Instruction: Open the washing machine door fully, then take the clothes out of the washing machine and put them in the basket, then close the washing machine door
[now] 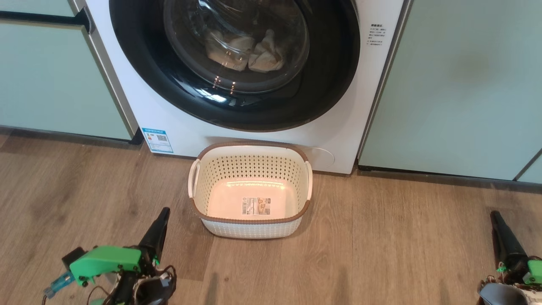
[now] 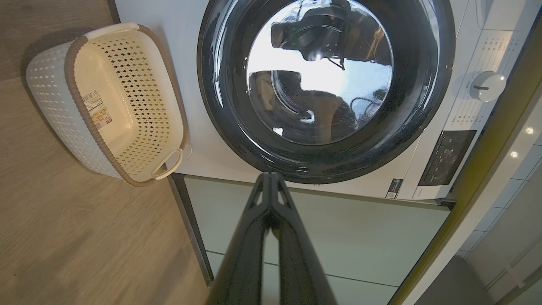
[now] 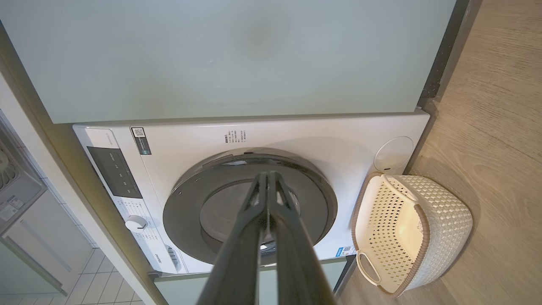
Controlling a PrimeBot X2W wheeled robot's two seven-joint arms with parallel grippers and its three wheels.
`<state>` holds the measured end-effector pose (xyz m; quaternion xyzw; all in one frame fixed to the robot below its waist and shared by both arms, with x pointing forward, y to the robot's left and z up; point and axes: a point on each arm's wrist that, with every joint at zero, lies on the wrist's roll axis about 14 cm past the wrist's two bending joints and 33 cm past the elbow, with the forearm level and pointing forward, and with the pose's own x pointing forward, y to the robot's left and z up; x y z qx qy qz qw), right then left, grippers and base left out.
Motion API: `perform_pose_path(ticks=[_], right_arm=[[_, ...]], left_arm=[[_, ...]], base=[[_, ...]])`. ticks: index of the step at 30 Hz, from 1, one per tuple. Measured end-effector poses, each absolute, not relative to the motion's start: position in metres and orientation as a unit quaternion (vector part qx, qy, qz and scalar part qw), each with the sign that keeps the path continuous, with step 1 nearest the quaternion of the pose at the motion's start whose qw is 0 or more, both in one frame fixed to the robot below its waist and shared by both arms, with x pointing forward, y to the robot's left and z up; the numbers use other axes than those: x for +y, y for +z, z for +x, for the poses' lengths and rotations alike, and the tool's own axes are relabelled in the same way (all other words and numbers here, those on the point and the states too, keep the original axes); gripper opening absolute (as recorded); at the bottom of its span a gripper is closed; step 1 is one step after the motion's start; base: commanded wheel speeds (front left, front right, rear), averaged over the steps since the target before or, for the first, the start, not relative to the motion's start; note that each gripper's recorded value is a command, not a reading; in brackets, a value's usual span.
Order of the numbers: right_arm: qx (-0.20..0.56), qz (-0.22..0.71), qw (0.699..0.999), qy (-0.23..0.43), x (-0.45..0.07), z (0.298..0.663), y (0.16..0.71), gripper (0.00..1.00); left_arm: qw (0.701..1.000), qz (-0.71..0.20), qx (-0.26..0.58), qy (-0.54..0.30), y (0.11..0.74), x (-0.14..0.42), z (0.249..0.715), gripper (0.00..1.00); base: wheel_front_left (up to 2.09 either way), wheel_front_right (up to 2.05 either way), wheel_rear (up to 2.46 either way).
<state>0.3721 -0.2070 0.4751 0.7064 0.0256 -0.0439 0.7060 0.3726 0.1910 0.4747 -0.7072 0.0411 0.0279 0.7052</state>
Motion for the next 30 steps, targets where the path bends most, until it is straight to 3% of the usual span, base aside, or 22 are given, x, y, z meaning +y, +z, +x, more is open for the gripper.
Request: perform_pose_path(ticks=[25, 26, 30], right_arm=[[0.026, 0.706, 0.706, -0.044, -0.207, 0.372, 0.475, 0.0], [0.03, 0.706, 0.706, -0.048, -0.207, 0.371, 0.471, 1.0], [0.069, 0.706, 0.699, -0.087, -0.206, 0.35, 0.436, 1.0]], left_arm=[[0.705, -0.707, 0.041, 0.028, 0.475, 0.191, 0.373, 0.0], [0.705, -0.707, 0.045, 0.032, 0.471, 0.191, 0.371, 1.0], [0.697, -0.708, 0.082, 0.072, 0.437, 0.19, 0.352, 1.0]], base=[[0.0, 0.0, 0.0], [0.0, 0.0, 0.0], [0.0, 0.0, 0.0]])
